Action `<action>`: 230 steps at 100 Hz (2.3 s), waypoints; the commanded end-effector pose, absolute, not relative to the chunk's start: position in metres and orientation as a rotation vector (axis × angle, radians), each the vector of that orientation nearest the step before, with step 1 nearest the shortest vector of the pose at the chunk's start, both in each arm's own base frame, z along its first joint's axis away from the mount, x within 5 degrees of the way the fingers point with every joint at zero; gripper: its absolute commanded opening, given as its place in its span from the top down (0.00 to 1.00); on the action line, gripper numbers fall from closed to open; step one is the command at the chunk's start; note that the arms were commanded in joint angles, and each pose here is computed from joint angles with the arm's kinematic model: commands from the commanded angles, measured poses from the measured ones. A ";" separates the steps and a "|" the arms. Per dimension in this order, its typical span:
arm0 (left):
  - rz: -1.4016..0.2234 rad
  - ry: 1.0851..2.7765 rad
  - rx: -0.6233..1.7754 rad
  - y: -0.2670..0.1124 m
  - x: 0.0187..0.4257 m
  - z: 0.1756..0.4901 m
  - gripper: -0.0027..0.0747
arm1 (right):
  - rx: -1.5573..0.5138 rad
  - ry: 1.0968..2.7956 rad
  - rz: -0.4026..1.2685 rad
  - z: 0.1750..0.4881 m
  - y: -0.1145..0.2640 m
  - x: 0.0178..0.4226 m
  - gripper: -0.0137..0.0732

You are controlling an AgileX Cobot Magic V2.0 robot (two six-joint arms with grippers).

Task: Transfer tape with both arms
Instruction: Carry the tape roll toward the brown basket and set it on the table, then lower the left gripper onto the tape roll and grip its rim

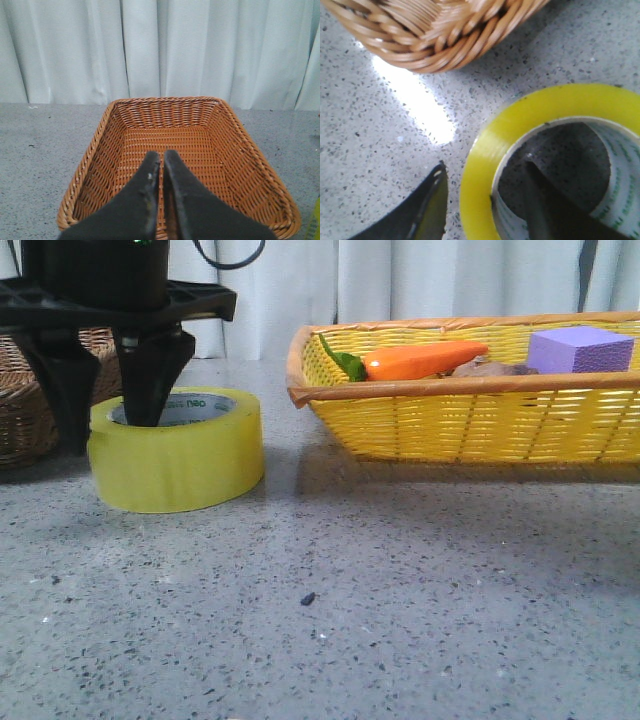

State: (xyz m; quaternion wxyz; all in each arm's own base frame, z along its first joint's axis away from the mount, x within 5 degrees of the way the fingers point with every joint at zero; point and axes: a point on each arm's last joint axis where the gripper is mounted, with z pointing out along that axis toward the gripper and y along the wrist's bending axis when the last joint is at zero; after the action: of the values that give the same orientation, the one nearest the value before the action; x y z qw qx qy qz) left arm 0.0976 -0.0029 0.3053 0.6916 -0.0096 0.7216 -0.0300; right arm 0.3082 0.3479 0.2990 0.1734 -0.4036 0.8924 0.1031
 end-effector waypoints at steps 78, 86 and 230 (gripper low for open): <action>-0.464 1.664 0.373 -0.081 0.140 0.341 0.92 | -0.757 1.908 0.205 0.541 0.180 0.205 0.93; -0.490 1.698 0.422 -0.096 0.149 0.339 0.82 | -0.719 1.870 0.195 0.547 0.166 0.195 0.93; -0.299 2.442 1.103 -0.218 0.255 0.283 0.45 | -0.548 1.776 0.169 0.525 0.086 0.129 0.92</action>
State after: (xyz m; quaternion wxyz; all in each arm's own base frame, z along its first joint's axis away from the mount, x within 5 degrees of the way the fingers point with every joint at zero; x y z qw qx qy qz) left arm 0.2561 -0.2150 0.2631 0.1812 0.3993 0.8938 -0.0936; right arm 0.1316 0.0918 0.5109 0.5502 -0.2451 0.7950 0.0716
